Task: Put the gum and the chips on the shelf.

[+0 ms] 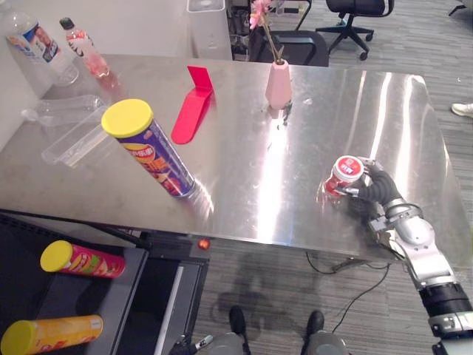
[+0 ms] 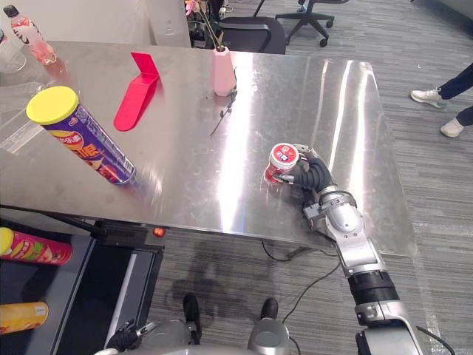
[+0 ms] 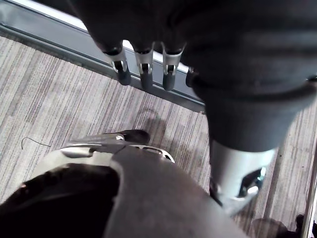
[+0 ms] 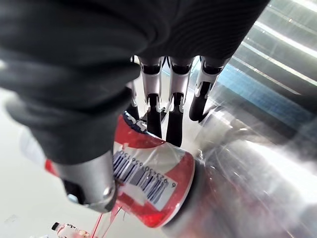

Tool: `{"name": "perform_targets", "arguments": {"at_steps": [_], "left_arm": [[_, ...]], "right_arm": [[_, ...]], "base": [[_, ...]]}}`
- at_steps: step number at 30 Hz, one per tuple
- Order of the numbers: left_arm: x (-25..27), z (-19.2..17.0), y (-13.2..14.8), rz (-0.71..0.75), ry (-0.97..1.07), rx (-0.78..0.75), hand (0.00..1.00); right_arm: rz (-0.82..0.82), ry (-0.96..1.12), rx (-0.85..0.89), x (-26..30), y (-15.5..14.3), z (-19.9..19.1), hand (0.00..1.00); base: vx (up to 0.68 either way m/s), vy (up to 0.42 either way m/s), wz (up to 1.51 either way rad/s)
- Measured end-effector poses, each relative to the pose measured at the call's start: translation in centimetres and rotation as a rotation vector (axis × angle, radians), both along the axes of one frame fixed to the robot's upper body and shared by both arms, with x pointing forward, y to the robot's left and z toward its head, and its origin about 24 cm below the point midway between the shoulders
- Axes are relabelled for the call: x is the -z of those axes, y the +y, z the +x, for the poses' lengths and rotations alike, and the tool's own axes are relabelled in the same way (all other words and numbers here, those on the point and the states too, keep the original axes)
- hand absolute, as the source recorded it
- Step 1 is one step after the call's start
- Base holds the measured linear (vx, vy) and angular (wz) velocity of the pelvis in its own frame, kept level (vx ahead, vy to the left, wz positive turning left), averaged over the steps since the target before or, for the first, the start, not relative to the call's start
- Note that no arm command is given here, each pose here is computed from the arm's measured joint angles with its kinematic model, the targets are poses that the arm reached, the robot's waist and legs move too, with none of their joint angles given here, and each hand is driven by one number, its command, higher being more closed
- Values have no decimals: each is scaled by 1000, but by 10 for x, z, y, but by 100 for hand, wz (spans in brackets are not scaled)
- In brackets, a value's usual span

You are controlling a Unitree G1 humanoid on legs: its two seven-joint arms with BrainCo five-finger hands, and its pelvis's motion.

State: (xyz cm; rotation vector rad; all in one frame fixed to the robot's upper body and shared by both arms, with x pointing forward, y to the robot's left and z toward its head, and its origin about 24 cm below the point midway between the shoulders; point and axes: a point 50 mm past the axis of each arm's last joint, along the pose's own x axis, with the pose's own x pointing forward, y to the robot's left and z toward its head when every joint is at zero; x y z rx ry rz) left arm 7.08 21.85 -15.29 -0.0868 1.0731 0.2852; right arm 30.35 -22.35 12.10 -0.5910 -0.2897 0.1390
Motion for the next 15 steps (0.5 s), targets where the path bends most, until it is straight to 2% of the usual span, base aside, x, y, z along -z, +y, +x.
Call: {"name": "perform_targets", "arguments": {"at_steps": [8,15], "left_arm": [[-1,1,0,6,-1,5,0],[-1,-2,2,17,-4,-10,0]], "right_arm": [[8,-26,4,-7,1,-2,100],[103,-200,-53,-51,0,-20,100]], "base": [[0,0,0],[-4,-4,-5]]}}
